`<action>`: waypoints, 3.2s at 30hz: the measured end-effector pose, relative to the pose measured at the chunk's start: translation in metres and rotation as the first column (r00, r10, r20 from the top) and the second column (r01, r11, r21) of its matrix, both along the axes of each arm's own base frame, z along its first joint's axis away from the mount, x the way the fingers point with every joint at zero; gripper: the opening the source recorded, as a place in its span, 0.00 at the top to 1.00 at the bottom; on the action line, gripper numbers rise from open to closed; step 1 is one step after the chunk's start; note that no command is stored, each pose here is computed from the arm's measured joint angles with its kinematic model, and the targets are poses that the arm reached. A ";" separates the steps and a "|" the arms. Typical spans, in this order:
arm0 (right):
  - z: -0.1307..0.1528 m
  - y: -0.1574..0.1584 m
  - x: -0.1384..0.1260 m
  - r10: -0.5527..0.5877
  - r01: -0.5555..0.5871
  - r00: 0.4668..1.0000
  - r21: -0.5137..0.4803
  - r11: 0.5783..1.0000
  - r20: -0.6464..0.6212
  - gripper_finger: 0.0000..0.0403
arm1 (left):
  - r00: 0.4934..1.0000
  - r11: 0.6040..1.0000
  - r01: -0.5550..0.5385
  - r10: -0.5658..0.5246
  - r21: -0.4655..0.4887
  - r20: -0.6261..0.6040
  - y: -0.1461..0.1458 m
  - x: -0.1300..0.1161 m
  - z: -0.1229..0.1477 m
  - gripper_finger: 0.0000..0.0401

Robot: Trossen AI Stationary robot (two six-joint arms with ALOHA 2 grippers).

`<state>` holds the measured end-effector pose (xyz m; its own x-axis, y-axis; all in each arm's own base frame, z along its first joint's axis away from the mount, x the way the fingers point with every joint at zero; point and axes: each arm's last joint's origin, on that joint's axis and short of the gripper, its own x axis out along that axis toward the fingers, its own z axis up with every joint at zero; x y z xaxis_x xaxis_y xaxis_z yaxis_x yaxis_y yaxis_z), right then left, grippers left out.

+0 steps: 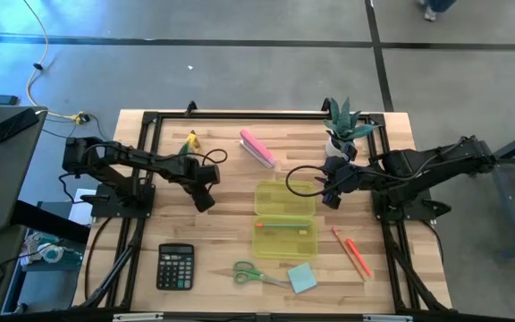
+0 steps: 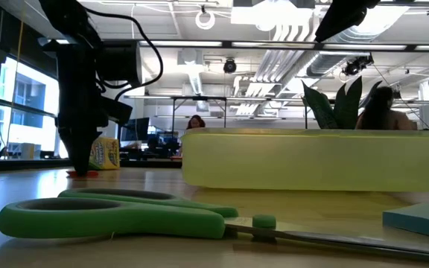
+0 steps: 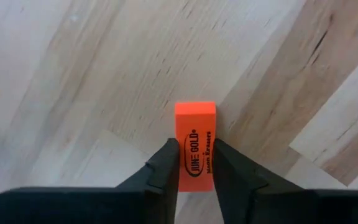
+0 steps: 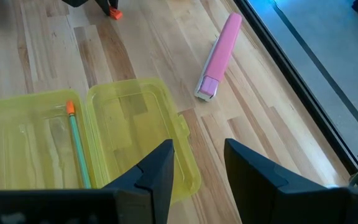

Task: Pack school essentials
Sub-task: Put the orange eraser into the yellow supply box, then put the orange pencil into the yellow supply box

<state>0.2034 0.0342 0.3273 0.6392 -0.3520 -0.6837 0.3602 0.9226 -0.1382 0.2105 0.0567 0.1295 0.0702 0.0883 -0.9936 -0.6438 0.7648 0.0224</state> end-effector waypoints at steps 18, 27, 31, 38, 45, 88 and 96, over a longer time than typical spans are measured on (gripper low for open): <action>0.000 0.000 0.000 -0.012 0.012 1.000 0.013 1.000 0.007 0.67 | 0.995 0.998 0.047 -0.051 0.050 0.082 0.001 0.002 0.010 0.83; 0.000 0.000 0.000 -0.012 0.012 1.000 0.013 1.000 0.007 0.67 | 0.963 0.993 0.106 -0.113 0.042 0.245 0.002 0.017 0.014 0.83; 0.000 0.000 0.000 -0.012 0.012 1.000 0.013 1.000 0.007 0.67 | 0.909 0.984 0.168 -0.176 0.054 0.377 -0.002 0.030 0.020 0.83; 0.000 0.000 0.000 -0.012 0.012 1.000 0.013 1.000 0.007 0.67 | 0.783 0.954 0.272 -0.297 0.129 0.547 -0.018 0.055 0.040 0.83; 0.000 0.000 0.000 -0.020 0.020 1.000 0.020 1.000 0.010 0.67 | 0.641 0.906 0.336 -0.419 0.255 0.644 -0.041 0.080 0.074 0.82; -0.003 0.000 -0.003 -0.073 0.073 0.997 0.074 0.995 -0.003 0.67 | 0.636 0.775 0.514 -0.632 0.367 0.442 -0.097 0.159 0.021 0.60; -0.010 0.000 -0.005 -0.112 0.115 0.993 0.104 0.988 -0.034 0.67 | 0.616 0.748 0.550 -0.664 0.372 0.423 -0.093 0.163 0.051 0.55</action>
<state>0.1981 0.0337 0.3175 0.5791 -0.3457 -0.7383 0.4606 0.8860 -0.0536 0.3730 -0.0362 0.1802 0.6517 0.0161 -0.7583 0.0113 0.9995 0.0309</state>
